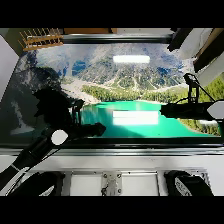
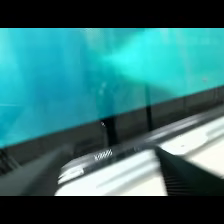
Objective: Fold the clothes and pants, and hang the long-sleeved shirts on hangers.
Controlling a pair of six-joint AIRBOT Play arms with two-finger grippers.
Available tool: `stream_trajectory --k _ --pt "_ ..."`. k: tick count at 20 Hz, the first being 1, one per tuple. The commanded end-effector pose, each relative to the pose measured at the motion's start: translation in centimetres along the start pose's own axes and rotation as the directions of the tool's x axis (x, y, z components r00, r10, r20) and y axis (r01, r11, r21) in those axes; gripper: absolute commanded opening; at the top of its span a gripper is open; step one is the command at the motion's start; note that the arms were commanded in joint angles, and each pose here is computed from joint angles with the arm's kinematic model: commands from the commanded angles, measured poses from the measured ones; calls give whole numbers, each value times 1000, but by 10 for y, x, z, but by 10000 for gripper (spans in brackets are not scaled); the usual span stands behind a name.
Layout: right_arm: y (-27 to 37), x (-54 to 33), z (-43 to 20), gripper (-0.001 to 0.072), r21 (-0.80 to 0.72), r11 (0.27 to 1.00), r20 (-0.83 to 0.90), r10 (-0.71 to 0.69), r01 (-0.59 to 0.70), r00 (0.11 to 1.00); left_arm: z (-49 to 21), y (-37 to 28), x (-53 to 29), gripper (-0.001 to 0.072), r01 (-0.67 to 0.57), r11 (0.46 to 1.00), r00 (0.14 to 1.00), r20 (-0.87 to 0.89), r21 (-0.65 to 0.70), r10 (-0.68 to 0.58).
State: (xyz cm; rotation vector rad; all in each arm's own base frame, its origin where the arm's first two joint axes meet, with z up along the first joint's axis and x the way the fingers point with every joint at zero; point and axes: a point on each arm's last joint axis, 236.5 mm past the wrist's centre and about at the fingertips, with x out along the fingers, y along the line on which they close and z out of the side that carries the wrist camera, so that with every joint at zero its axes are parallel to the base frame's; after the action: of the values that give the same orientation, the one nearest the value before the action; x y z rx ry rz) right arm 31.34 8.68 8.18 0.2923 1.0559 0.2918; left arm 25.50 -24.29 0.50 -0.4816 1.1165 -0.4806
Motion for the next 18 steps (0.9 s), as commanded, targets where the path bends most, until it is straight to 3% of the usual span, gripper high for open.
stream_trajectory --k 1,3,5,8,12,18 --pt "0 0 0 20 0 1000 -1 0 0 1000 70 20 -37 703 -114 986 976 199 120 89" --pt "0 0 0 20 0 1000 -1 0 0 1000 139 56 -95 702 -298 944 892 392 141 224" --pt "0 0 0 20 0 1000 -1 0 0 1000 189 109 -156 702 -474 879 774 501 54 387" --pt "0 0 0 20 0 1000 -1 0 0 1000 220 191 -202 702 -596 795 675 466 -113 572" --pt "0 0 0 20 0 1000 -1 0 0 1000 216 274 -174 702 -605 756 699 289 -248 654" --pt "0 0 0 20 0 1000 -1 0 0 1000 193 316 -81 702 -617 762 757 116 -196 643"
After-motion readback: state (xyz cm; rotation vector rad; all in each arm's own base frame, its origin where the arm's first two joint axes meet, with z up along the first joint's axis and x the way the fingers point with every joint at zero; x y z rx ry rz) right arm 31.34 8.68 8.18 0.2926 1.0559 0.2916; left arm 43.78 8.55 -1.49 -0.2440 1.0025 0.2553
